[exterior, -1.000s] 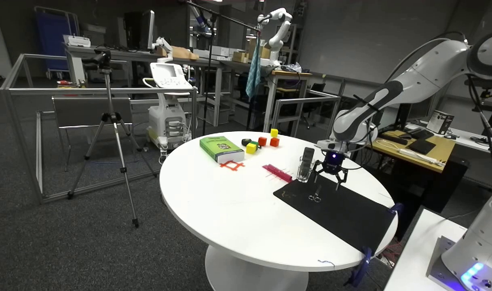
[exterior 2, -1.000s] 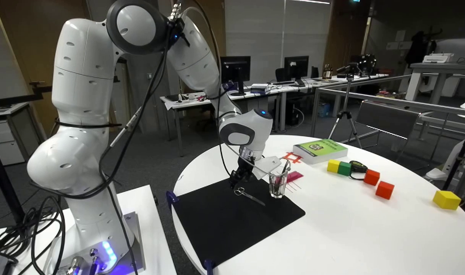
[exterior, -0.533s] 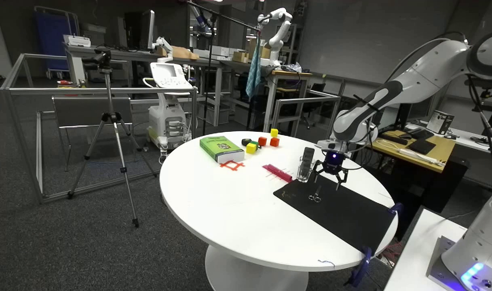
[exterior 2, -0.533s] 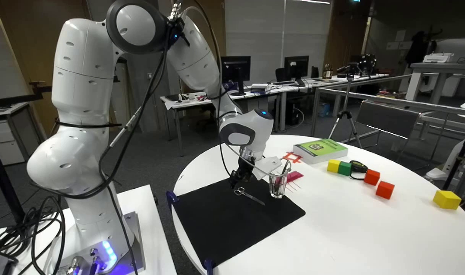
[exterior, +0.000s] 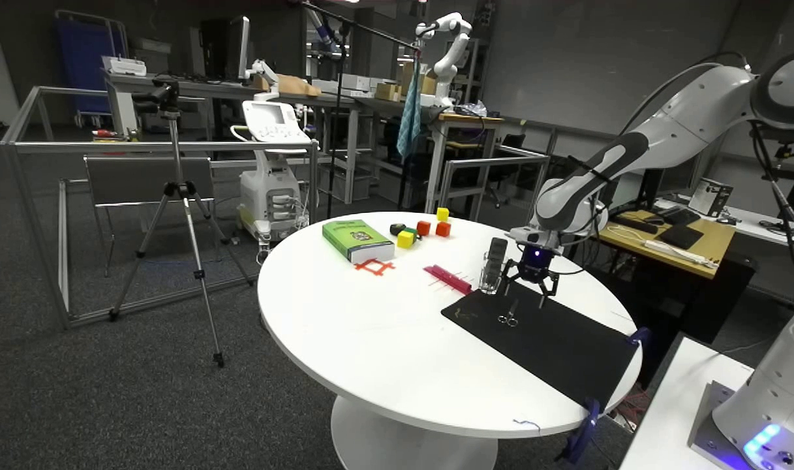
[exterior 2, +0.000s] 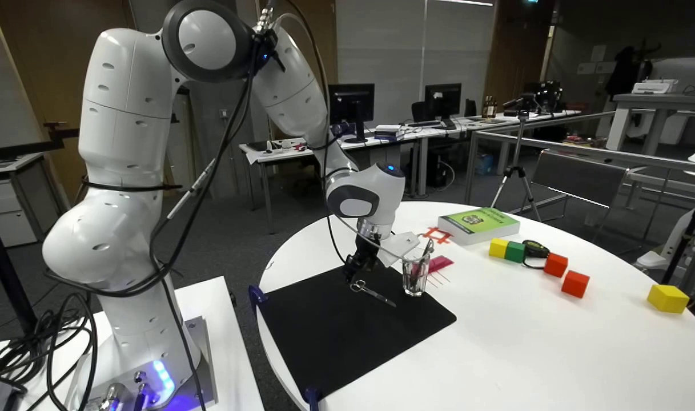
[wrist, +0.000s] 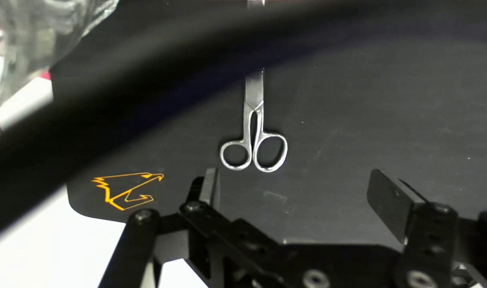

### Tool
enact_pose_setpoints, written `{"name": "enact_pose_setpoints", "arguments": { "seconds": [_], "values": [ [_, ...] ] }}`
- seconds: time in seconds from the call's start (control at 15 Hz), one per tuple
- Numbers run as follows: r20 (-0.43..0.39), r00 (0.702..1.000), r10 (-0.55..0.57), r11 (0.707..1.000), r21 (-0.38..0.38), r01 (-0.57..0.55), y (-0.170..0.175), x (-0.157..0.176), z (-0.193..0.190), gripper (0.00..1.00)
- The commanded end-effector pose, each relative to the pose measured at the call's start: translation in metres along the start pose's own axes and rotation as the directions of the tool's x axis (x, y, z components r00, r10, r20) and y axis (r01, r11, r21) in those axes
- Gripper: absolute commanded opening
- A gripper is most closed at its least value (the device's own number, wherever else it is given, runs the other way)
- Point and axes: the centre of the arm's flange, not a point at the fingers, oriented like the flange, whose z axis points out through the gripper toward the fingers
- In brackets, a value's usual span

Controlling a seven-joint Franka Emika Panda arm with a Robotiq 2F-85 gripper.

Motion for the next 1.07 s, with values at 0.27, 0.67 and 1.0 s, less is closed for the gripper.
{"name": "enact_pose_setpoints", "arguments": {
  "seconds": [0.27,0.67,1.0],
  "values": [
    [0.142,0.989,-0.038,0.998,-0.040,0.044,0.011,0.006,0.011,1.00],
    [0.211,0.976,-0.048,0.998,-0.016,0.053,0.018,0.010,0.039,1.00],
    [0.237,0.969,-0.063,0.998,-0.007,0.067,0.023,0.013,0.049,1.00]
  ]
}}
